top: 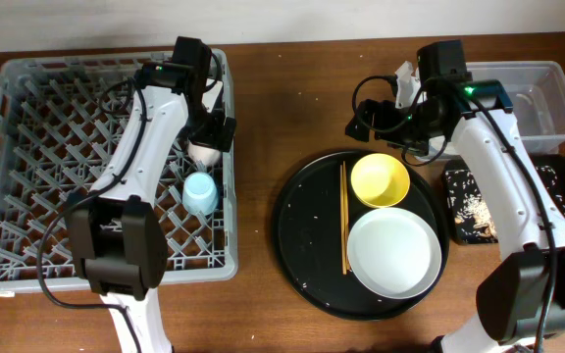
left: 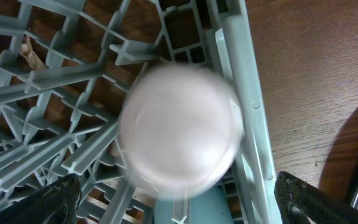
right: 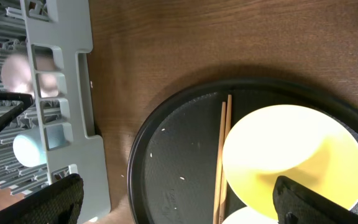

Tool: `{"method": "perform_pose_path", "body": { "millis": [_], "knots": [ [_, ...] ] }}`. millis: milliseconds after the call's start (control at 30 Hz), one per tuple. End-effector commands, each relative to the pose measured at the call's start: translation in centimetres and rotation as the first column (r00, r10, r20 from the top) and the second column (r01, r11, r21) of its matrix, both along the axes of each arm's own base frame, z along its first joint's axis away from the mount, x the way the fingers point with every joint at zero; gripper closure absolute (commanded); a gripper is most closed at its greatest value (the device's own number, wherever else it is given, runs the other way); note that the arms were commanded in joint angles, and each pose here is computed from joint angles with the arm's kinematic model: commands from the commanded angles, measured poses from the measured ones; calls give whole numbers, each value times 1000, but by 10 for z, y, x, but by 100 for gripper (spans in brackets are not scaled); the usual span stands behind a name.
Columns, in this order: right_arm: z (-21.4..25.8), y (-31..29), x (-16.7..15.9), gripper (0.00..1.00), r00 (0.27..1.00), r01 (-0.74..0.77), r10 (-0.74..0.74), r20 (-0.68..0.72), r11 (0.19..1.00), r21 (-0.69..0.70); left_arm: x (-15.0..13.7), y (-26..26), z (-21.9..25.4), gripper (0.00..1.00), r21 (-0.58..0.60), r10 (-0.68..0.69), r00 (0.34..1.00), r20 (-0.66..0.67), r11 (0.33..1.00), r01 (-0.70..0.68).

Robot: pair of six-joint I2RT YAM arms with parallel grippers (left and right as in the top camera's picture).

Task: Sort waste into correct bins and load items into the dishwasher rack
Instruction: 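Grasp the yellow bowl with the left gripper and lift it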

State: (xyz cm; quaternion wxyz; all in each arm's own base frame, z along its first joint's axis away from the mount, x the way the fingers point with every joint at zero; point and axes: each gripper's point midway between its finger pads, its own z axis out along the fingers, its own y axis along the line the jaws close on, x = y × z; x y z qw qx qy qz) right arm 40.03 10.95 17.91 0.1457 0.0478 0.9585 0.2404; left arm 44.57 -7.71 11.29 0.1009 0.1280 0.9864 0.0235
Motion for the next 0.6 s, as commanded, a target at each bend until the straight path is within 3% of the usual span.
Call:
{"method": "perform_pose_path", "body": {
  "millis": [0,100,200,333,400,500,567],
  "knots": [
    [6,-1,-1,2,1000,-9,9,23,1000,-18,11,-4,20,1,-13,-1,999,47,1000,1],
    [2,-4,-9,2,999,-52,53,7,997,-49,17,-17,67,1,-75,-16,994,112,997,24],
    [-5,-44,-15,1,998,37,-42,-47,994,-105,0,-78,85,1,-232,-154,983,103,957,174],
    [37,-127,-23,2,961,278,-276,27,956,-93,-17,-168,59,1,-285,-307,947,95,903,321],
    [61,-177,-45,1,908,418,-414,65,904,-90,-24,-233,28,1,-308,-368,924,108,871,383],
    [57,-191,-63,2,890,455,-456,16,885,-100,-34,-287,-7,1,-328,-423,898,120,837,438],
    [52,-195,-69,1,885,461,-466,-7,877,-133,-47,-320,-36,7,-341,-462,880,115,813,471]
  ]
}}
